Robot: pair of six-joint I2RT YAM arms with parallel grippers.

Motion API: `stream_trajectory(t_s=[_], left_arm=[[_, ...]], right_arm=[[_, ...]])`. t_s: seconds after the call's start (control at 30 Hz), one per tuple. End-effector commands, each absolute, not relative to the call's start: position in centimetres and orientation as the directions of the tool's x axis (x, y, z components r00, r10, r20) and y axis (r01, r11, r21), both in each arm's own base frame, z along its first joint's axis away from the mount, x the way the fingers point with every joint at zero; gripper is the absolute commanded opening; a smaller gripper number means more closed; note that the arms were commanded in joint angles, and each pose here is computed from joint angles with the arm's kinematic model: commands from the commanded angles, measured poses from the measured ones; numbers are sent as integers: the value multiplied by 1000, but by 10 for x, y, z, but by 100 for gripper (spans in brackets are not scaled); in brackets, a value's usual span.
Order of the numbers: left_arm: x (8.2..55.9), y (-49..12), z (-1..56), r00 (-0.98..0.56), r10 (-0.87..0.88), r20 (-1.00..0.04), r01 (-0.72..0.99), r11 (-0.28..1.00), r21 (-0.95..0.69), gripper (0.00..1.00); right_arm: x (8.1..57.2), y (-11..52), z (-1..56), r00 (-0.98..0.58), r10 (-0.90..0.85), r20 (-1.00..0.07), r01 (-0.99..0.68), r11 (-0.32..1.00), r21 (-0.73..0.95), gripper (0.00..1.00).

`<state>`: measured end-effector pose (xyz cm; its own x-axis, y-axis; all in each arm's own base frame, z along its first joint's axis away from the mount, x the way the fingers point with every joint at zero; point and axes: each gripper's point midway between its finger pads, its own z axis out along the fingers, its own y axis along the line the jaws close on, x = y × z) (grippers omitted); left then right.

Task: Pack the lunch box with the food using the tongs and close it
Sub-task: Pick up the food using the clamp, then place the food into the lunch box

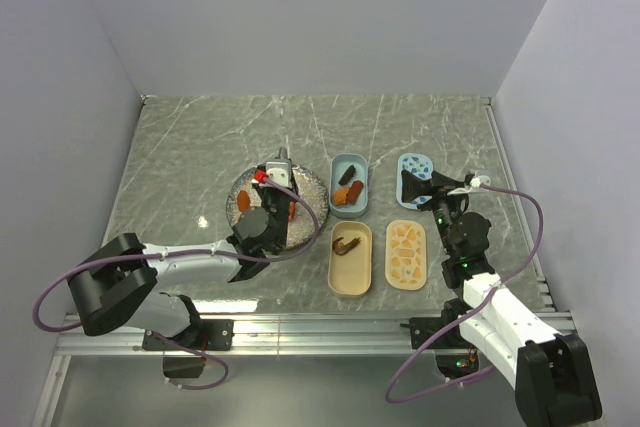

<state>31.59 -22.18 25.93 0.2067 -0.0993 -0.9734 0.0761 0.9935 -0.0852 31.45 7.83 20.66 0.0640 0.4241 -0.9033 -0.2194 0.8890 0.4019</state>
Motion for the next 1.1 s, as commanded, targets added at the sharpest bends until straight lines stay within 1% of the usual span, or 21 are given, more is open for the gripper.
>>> stream_trajectory(t_s=[0.0, 0.13, 0.27, 0.6, 0.73, 0.8, 0.9, 1.0, 1.03, 1.07], left_arm=[[316, -228, 273, 225, -151, -963, 111, 985, -128, 24], [314, -232, 284, 239, -156, -958, 139, 982, -125, 15], [311, -235, 301, 265, -171, -949, 176, 976, -126, 11], [300, -242, 324, 299, -180, -937, 219, 969, -116, 8], [292, -250, 330, 304, -193, -933, 263, 958, -112, 8], [285, -257, 336, 303, -210, -930, 300, 947, -116, 8], [270, -274, 342, 288, -251, -924, 403, 907, -121, 8], [252, -288, 350, 273, -285, -919, 500, 858, -118, 8], [247, -293, 353, 258, -310, -915, 532, 836, -133, 8], [238, -303, 353, 245, -312, -918, 588, 801, -115, 8]], right_arm=[[316, 81, 236, 137, 437, -889, -258, 882, 394, 96], [316, 81, 236, 135, 437, -889, -258, 882, 394, 96], [316, 81, 237, 137, 437, -889, -258, 882, 394, 96], [317, 81, 236, 134, 437, -890, -257, 882, 395, 96], [317, 80, 236, 136, 436, -890, -256, 883, 393, 96], [316, 81, 236, 136, 437, -889, -256, 882, 395, 96], [317, 80, 236, 135, 437, -889, -254, 883, 395, 96], [317, 80, 237, 139, 438, -888, -253, 883, 395, 96], [316, 80, 237, 138, 438, -888, -254, 883, 395, 96], [316, 80, 236, 138, 437, -889, -252, 883, 395, 96]])
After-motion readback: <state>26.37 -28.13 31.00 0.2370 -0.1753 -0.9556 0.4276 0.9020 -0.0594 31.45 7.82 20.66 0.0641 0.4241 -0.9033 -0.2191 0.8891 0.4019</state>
